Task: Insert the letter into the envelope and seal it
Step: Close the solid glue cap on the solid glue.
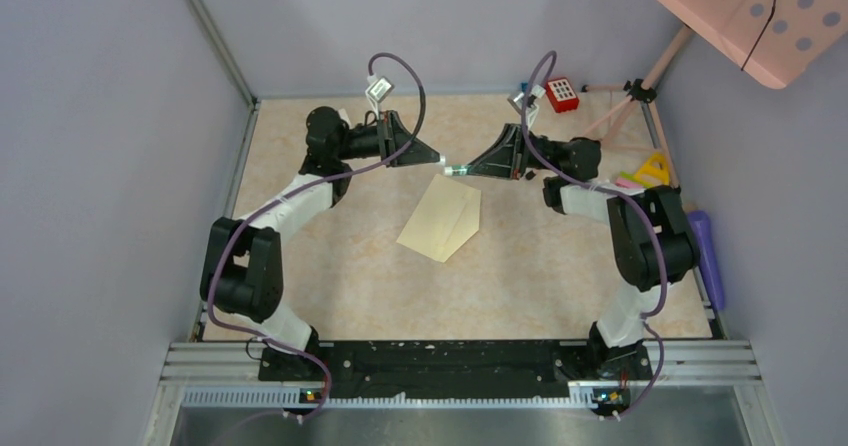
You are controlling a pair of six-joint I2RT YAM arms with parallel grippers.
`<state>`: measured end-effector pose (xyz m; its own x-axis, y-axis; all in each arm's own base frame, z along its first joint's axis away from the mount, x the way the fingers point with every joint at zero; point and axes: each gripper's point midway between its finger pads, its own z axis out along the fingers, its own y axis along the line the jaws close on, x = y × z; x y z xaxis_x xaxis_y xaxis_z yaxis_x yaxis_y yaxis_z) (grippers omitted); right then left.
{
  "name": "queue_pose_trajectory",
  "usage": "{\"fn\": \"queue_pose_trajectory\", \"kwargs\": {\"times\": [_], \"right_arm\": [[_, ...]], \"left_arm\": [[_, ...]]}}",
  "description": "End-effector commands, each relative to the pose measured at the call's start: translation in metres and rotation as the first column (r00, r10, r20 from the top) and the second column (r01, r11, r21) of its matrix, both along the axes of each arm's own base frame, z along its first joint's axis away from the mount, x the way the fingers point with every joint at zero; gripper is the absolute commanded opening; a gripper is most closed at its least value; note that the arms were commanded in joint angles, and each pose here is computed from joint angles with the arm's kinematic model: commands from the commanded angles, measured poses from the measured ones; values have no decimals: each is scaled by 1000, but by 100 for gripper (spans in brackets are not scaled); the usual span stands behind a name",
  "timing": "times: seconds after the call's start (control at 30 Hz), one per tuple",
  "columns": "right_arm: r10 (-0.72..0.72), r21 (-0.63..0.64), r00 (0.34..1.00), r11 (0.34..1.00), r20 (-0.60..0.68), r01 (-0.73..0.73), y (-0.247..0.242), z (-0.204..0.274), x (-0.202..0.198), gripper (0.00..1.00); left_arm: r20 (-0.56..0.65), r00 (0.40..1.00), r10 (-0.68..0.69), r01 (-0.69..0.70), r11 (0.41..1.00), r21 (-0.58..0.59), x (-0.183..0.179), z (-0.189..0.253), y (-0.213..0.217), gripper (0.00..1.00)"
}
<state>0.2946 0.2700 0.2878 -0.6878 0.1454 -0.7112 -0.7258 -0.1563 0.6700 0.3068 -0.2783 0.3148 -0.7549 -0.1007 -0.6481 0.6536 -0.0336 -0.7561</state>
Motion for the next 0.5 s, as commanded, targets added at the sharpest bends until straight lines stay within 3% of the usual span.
{"fn": "queue_pose_trajectory", "kwargs": {"times": [0.0,0.47], "right_arm": [[-46,79,981,996,189,32,-10,24,2,0],[-58,86,979,995,194,42,-15,31,-1,0]], "left_arm": [[75,997,-23,24,1000,-5,-14,10,0,2],[88,996,-14,13,1000,14,-11,4,0,2]]}}
